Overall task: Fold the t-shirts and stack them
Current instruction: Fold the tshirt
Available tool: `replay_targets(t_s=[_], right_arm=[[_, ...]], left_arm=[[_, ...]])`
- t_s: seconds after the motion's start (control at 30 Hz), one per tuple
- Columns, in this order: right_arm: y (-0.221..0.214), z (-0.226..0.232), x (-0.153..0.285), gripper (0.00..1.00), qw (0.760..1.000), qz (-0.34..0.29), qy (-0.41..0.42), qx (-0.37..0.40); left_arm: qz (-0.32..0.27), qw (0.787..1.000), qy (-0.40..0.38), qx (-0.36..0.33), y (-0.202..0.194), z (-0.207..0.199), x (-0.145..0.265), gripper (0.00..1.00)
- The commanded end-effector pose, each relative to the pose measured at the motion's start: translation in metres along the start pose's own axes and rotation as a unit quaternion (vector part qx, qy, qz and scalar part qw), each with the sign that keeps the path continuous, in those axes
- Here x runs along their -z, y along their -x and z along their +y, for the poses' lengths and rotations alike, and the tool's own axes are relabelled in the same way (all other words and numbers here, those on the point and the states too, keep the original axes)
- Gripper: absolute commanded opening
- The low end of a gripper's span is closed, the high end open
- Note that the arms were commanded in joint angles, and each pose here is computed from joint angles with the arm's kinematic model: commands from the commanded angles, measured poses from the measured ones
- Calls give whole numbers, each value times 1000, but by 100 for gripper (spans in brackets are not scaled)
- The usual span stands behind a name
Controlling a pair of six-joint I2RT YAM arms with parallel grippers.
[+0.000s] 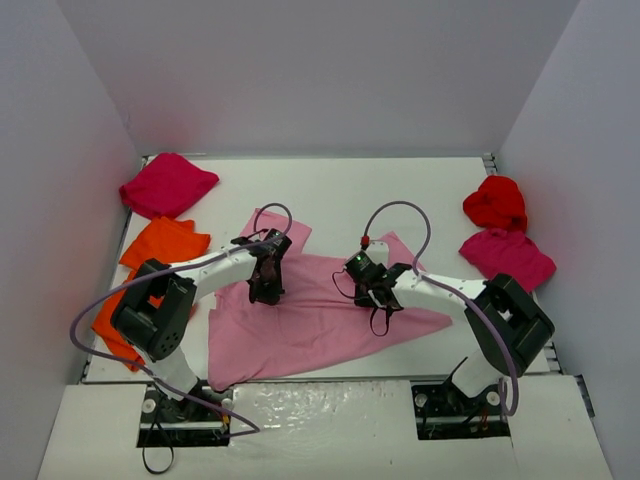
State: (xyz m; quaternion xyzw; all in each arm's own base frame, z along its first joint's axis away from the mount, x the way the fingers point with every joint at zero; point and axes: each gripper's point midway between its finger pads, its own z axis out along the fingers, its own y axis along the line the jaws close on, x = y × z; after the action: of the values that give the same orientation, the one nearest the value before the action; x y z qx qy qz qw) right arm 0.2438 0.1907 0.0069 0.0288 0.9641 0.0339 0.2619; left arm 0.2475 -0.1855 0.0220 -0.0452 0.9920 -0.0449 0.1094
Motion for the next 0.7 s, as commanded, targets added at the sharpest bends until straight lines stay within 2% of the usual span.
replay_targets(t_s=[0.0, 0.13, 0.23, 0.3, 0.37, 0.4, 0.43, 0.53, 0.57, 0.6, 0.67], right_arm=[[31, -6, 8, 0, 998, -32, -53, 27], [73, 8, 12, 24, 994, -86, -65, 36], [99, 19, 20, 54, 991, -118, -60, 36], [119, 24, 30, 68, 987, -144, -59, 34], [133, 24, 35, 72, 985, -159, -63, 34], [141, 25, 37, 70, 983, -166, -65, 33], [146, 21, 36, 61, 983, -168, -71, 32], [159, -8, 23, 14, 982, -160, -99, 13], [162, -17, 19, 6, 982, -155, -107, 7], [165, -25, 15, 0, 982, -150, -114, 2], [170, -43, 6, 0, 982, -141, -129, -10]], left_arm=[[-99, 995, 12, 10, 30, 8, 40, 0], [-175, 984, 8, 15, 57, 11, 78, 0], [-219, 976, -8, 16, 69, 10, 103, 0], [-244, 970, -10, 17, 74, 14, 116, 0], [-255, 967, -7, 18, 75, 19, 123, 0], [-255, 967, 4, 23, 74, 24, 124, 0], [-247, 968, 21, 32, 74, 33, 121, 0], [-201, 978, 45, 46, 68, 47, 109, 0], [-193, 979, 52, 49, 68, 50, 104, 0], [-187, 979, 60, 50, 70, 53, 99, 0], [-173, 980, 78, 58, 74, 61, 89, 0]])
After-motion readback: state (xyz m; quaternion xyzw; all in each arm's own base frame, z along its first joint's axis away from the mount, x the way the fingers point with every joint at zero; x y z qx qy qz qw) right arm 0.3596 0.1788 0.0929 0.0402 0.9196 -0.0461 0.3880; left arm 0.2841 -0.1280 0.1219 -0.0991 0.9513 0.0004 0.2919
